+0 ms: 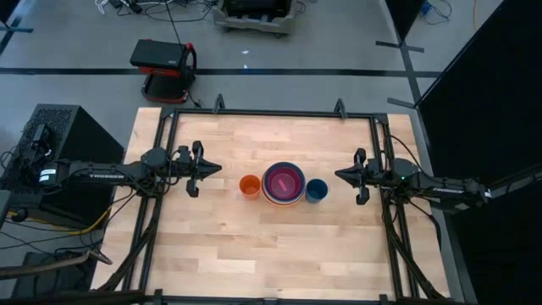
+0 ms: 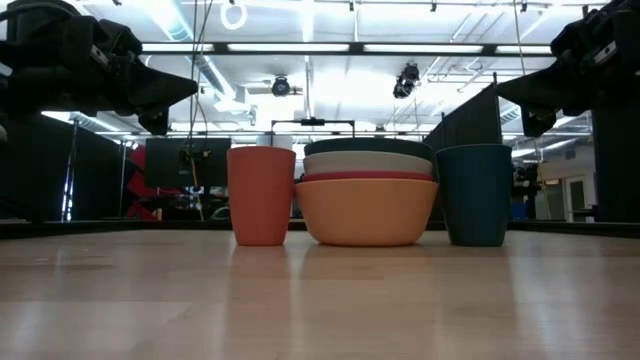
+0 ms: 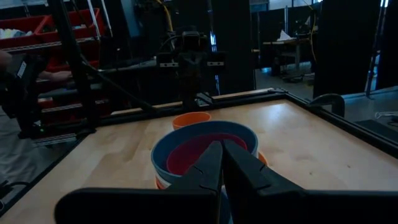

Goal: Nest bowls inside each other
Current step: Return to Home Position

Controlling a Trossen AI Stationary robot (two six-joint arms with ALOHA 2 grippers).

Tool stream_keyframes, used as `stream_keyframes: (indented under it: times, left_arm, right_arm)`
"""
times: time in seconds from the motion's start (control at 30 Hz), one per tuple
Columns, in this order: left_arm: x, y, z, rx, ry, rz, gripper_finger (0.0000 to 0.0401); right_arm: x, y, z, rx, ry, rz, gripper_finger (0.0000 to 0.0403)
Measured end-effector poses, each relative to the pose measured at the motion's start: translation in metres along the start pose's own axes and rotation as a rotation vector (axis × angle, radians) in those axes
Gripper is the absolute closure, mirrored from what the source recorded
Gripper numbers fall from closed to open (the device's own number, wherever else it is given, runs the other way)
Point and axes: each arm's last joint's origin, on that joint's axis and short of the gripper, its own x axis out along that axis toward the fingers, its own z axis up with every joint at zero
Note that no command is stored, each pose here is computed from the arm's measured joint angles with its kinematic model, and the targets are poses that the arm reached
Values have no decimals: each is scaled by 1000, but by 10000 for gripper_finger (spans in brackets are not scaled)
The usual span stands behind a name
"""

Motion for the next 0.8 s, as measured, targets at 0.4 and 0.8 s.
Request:
stream_keyframes:
  times: [0.4,0.8]
  left_arm:
    - [0,0,0,0,0,0,400]
    - [0,0,0,0,0,0,400]
  right_arm:
    - [0,0,0,0,0,0,403]
    - [0,0,0,0,-1,0,403]
